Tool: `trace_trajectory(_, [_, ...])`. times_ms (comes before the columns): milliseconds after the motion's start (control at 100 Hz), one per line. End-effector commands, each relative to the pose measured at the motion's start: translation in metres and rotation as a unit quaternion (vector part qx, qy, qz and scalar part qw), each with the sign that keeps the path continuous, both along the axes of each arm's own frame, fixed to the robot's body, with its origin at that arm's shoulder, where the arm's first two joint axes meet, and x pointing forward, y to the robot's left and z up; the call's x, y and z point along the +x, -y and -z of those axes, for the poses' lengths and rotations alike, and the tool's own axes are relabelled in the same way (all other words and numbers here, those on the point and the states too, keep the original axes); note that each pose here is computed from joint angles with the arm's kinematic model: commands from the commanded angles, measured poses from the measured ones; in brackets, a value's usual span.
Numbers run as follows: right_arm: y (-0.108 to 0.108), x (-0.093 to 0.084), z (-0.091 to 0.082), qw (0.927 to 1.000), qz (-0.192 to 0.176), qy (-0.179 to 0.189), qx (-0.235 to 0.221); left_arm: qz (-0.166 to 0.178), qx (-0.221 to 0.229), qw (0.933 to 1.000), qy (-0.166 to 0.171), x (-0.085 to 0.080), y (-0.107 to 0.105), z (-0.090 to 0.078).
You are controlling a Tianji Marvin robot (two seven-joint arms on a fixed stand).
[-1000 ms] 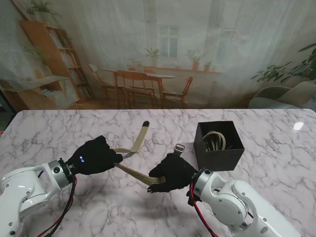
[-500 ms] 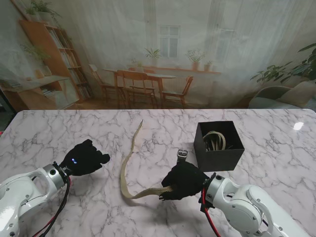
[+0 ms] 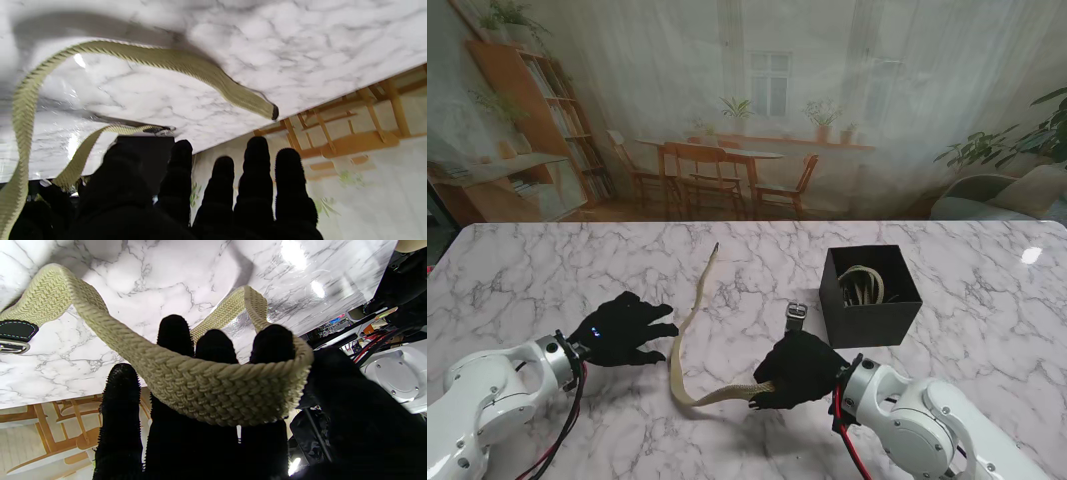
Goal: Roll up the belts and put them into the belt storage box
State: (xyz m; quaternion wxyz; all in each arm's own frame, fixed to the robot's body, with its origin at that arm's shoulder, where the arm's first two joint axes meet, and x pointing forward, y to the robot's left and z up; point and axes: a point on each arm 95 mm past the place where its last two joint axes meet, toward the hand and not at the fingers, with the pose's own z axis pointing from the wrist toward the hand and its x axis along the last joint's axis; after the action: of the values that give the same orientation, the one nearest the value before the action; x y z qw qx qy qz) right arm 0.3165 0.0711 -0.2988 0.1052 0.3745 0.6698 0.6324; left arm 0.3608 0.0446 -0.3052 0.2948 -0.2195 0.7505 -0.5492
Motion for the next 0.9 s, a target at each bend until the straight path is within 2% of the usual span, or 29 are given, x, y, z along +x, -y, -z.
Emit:
trace_trajectory(0, [0.0,0.002,-0.001,1.0,0.006,0.004,-0.002,0.009,0.001,0.9999,-0.012,0.0,0.011,0.003])
trace_trajectory(140, [0.0,0.003,-0.001,0.9999,0.01,0.005,-0.004,0.022,-0.003,0.9975,-0.067,0.002,0.026,0.01])
trace_trajectory(370, [-0.002,0.006,-0.002,0.9998,0.016,0.014,-0.002,0.047,-0.024,0.9881,-0.144,0.001,0.058,0.023])
trace_trajectory(570, [-0.004,0.007,-0.004,0.9997,0.015,0.02,-0.001,0.075,-0.044,0.9799,-0.179,0.003,0.079,0.031])
trace_trajectory(680, [-0.005,0.006,-0.005,0.9997,0.013,0.019,0.002,0.075,-0.044,0.9759,-0.2,0.006,0.088,0.039])
trace_trajectory(780, [-0.005,0.005,-0.006,0.9996,0.012,0.023,0.005,0.07,-0.051,0.9695,-0.229,0.007,0.094,0.046])
trace_trajectory(890, [-0.003,0.004,-0.007,0.9995,0.016,0.027,0.01,0.062,-0.03,0.9703,-0.232,0.007,0.093,0.051])
